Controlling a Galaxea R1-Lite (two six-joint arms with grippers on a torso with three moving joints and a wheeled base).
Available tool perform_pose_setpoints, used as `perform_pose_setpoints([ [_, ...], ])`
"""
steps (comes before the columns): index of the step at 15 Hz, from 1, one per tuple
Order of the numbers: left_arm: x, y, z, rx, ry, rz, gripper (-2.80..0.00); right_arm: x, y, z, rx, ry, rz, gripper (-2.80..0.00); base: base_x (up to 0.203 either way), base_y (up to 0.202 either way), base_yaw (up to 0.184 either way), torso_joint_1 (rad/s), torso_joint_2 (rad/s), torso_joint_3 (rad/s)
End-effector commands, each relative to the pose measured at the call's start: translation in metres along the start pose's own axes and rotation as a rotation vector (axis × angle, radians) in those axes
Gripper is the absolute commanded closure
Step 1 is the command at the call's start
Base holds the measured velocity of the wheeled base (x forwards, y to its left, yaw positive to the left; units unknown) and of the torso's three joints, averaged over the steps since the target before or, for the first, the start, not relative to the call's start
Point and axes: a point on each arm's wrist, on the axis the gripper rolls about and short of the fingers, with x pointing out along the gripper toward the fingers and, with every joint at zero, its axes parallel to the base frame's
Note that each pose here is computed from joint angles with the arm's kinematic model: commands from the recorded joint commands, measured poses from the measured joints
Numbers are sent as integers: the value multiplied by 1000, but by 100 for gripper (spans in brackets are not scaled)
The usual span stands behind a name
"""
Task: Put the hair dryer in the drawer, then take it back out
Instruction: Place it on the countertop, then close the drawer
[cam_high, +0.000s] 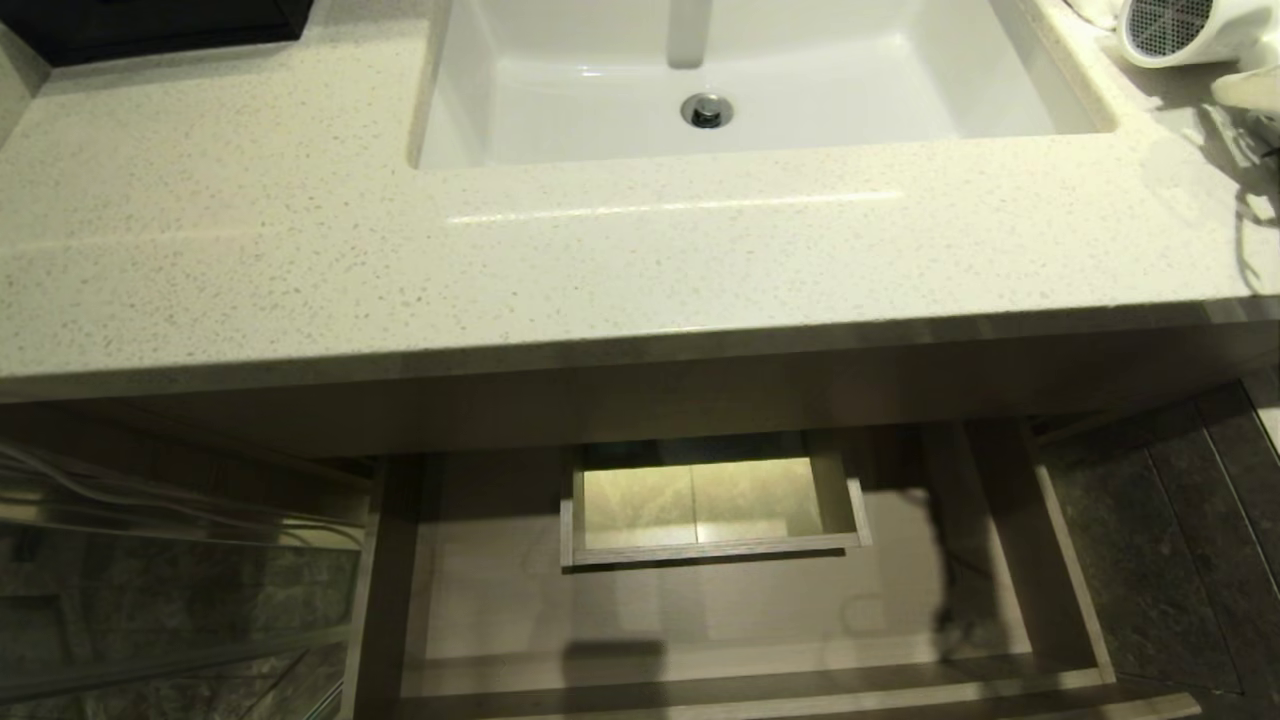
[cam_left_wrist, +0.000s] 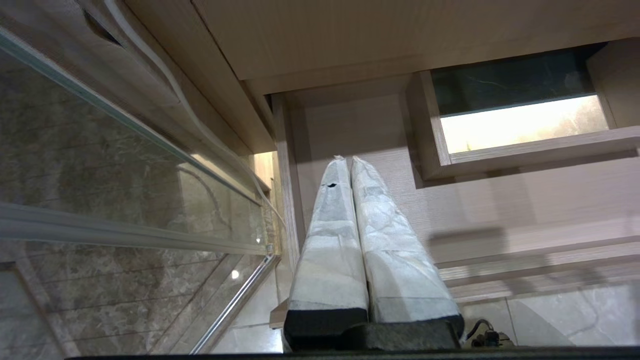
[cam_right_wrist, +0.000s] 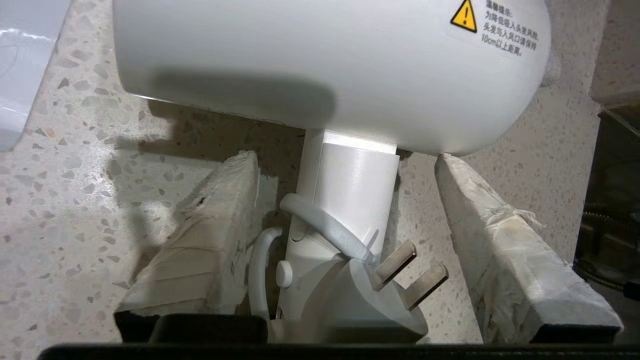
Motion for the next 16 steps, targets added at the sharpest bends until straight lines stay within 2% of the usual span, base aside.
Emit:
perform_pose_setpoints([
  [1, 0, 0, 0, 1, 1, -1, 0, -20, -2, 7, -4, -40, 4, -280, 0, 0, 0, 0, 0, 0],
  [5, 0, 0, 0, 1, 1, -1, 0, -78, 2, 13, -13, -116, 10, -280, 0, 0, 0, 0, 0, 0],
  [6, 0, 0, 0, 1, 1, -1, 0, -95, 5, 12, -18, -128, 16, 0, 0, 0, 0, 0, 0, 0],
  [10, 0, 0, 0, 1, 1, -1, 0, -154, 24, -3, -30, -153, 8, 0, 0, 0, 0, 0, 0, 0],
  [16, 0, 0, 0, 1, 0, -1, 0, -185, 37, -15, -28, -158, 0, 0, 0, 0, 0, 0, 0, 0],
])
